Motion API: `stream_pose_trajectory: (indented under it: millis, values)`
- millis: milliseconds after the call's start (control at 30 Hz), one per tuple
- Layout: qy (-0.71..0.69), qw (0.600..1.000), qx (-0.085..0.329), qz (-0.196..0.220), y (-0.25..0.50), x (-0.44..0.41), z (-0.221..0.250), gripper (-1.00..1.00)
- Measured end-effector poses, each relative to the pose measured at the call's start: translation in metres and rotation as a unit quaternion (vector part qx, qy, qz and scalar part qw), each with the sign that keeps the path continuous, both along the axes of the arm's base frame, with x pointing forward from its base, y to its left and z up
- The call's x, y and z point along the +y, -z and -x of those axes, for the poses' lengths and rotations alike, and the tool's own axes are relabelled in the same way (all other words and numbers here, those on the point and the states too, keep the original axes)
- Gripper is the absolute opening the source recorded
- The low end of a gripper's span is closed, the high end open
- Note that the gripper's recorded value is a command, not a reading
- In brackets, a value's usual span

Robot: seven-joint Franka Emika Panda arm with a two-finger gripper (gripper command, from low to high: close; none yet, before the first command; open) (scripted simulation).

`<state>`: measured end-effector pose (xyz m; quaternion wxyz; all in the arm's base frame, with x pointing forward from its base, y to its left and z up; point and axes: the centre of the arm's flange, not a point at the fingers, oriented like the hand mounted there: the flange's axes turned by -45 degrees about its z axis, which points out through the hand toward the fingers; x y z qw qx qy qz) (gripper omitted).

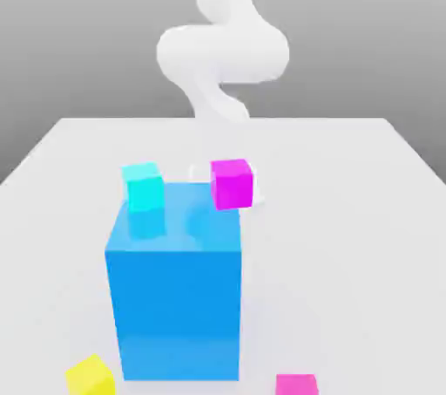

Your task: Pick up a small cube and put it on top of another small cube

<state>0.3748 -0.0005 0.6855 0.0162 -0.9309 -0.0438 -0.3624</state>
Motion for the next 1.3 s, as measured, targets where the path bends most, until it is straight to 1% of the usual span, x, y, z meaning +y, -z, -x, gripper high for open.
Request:
stream_pose_trajectory:
  millis: [133,300,467,633,933,1067,1267,1300]
  values:
    - [-0.084,0.995,0.043,0.014,0.047,0.005,-0.044,0.0]
    - [-0.18,0.979,0.087,0.033,0.11,0.019,-0.089,0.0]
    - [-0.27,0.953,0.124,0.058,0.18,0.037,-0.123,0.0]
    - [-0.354,0.918,0.156,0.088,0.251,0.056,-0.145,0.0]
    - [-0.49,0.833,0.203,0.158,0.375,0.085,-0.159,0.0]
    - [-0.543,0.786,0.221,0.196,0.424,0.09,-0.157,0.0]
    - [-0.615,0.704,0.243,0.258,0.486,0.093,-0.15,0.0]
    - [-0.62,0.697,0.244,0.264,0.499,0.093,-0.15,0.0]
